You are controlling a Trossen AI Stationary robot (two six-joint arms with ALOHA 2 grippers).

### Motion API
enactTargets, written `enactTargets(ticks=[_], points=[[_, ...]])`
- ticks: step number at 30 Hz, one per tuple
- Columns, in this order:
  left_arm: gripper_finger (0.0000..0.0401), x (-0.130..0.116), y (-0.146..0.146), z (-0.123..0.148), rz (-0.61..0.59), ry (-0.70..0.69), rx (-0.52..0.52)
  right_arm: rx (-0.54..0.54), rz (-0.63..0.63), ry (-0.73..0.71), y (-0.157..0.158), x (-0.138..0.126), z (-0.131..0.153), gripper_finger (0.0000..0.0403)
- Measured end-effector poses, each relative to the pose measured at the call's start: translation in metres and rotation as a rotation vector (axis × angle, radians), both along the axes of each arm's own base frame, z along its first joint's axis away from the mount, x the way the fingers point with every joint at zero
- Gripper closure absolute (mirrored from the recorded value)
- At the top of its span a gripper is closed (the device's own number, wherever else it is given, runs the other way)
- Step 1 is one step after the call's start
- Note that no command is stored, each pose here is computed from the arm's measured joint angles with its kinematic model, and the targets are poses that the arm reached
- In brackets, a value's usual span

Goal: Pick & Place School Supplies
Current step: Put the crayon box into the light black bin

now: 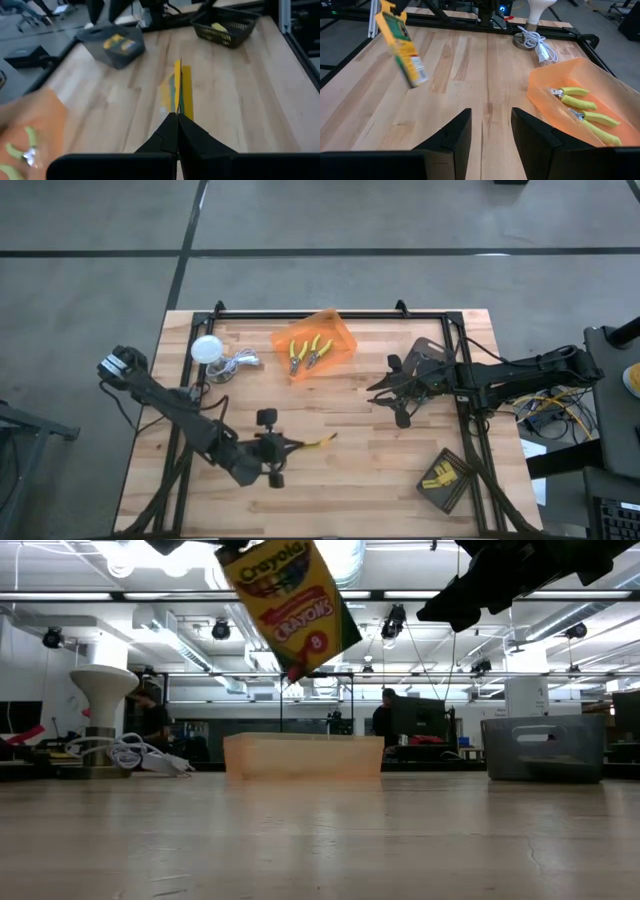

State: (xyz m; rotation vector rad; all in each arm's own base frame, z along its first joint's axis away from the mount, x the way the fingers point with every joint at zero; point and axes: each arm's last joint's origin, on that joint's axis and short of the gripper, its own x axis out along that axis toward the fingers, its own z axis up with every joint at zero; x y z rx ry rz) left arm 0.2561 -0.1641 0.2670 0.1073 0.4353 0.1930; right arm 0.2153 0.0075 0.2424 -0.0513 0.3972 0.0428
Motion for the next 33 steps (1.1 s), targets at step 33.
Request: enactTargets(ticks=[33], points=[[0.0398, 0.049, 0.088, 0.043, 0.194, -0.011, 0.203, 0.000, 0.000, -0.006, 0.000, 0.000, 0.001, 0.0266]])
